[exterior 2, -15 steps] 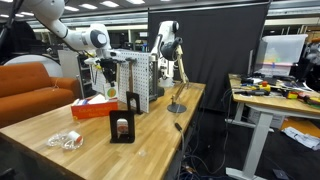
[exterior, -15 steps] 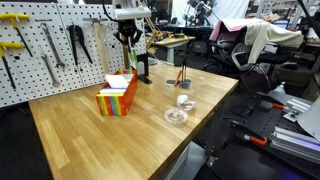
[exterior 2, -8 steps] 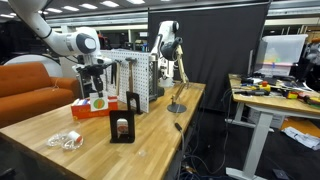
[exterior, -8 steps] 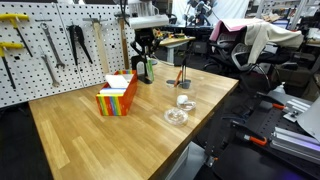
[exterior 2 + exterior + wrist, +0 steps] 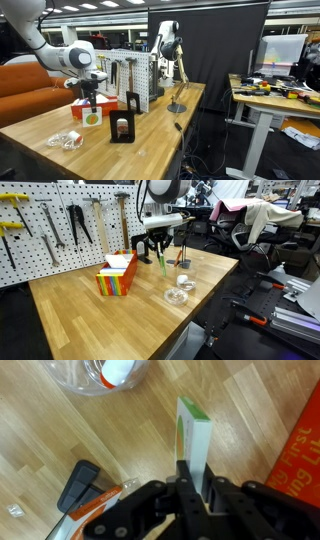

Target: Take a book from the box and make it stand on the table

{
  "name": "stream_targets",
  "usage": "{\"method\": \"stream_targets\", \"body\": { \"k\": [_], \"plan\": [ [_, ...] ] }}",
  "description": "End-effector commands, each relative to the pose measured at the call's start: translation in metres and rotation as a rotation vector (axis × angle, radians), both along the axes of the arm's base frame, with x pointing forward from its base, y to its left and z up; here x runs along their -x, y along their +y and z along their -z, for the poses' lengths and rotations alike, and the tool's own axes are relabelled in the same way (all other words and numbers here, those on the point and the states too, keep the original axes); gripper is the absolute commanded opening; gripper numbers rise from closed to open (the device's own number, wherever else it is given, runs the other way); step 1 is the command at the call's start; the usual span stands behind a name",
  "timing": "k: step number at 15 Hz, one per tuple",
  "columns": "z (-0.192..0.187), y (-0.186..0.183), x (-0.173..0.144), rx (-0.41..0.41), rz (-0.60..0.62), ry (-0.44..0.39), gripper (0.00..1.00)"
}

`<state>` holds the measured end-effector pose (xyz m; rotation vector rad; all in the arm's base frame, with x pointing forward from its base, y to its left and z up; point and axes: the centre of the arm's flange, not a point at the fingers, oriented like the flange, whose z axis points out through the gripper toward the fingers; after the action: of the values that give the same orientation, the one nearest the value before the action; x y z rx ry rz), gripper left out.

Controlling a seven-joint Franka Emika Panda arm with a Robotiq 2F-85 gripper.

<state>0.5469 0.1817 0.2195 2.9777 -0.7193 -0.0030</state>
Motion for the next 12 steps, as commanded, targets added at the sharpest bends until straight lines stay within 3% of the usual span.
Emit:
{"method": "stream_targets", "body": {
  "k": [1, 8, 9, 10, 12],
  "plan": [
    [0.009, -0.003, -0.005, -0.039, 0.0, 0.001, 0.04],
    [0.019, 0.002, -0.008, -0.067, -0.01, 0.019, 0.04],
    [0.019, 0.002, -0.009, -0.07, -0.013, 0.022, 0.09],
    [0.02, 0.003, -0.009, -0.073, -0.016, 0.026, 0.39],
    [0.019, 0.003, -0.008, -0.079, -0.019, 0.029, 0.45]
  ]
}}
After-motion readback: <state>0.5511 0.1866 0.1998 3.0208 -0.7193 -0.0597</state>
